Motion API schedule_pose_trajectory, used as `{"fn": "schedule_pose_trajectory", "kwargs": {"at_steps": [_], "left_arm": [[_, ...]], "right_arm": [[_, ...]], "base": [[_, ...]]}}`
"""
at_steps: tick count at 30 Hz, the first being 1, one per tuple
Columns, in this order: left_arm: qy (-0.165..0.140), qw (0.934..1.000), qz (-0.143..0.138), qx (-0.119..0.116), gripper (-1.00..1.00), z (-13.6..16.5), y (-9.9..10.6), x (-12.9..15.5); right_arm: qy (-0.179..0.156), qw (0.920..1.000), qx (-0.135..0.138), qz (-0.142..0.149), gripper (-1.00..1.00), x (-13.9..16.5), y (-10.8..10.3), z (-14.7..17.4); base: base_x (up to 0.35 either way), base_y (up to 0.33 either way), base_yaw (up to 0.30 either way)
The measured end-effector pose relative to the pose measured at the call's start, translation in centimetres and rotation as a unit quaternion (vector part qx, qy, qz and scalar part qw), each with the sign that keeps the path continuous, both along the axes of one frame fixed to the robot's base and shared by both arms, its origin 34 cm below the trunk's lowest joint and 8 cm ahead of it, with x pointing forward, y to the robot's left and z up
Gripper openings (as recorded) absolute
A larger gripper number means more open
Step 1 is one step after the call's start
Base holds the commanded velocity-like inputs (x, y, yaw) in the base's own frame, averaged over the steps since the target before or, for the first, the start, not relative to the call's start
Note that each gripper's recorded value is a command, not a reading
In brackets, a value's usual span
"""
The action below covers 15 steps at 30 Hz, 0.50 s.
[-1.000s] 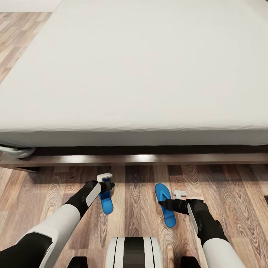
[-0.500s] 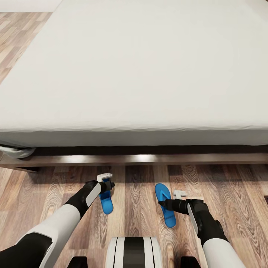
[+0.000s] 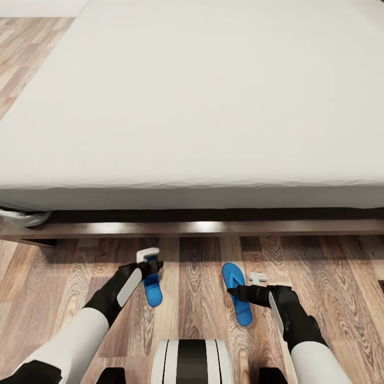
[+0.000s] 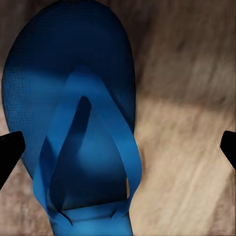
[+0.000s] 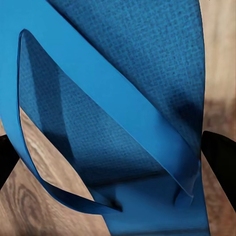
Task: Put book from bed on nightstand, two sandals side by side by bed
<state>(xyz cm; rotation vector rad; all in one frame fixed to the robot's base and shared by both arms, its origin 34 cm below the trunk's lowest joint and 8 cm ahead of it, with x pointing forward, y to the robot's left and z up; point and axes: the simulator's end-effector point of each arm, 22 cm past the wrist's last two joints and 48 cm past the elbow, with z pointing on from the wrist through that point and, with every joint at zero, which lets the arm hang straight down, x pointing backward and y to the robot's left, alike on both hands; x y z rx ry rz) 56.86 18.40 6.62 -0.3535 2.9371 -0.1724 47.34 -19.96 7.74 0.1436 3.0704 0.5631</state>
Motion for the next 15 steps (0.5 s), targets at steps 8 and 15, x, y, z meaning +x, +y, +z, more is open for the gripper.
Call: {"fn": "schedule_pose_trajectory", "kwargs": {"at_steps": [8,15], "left_arm": [[-0.059,0.9978,0.028,-0.009,1.00,3.5,2.3,-0.1],[-0.062,0.9970,0.047,-0.010,1.00,4.1,3.4,-1.7]], "right_arm": [[-0.009,1.0000,-0.002,0.001,-1.00,0.6,-0.1,0.2],[-0.023,0.9997,0.006,0.001,-1.00,1.8,1.6,0.7]], "base": [[0.000,0.000,0.000],[0.000,0.000,0.000]]}}
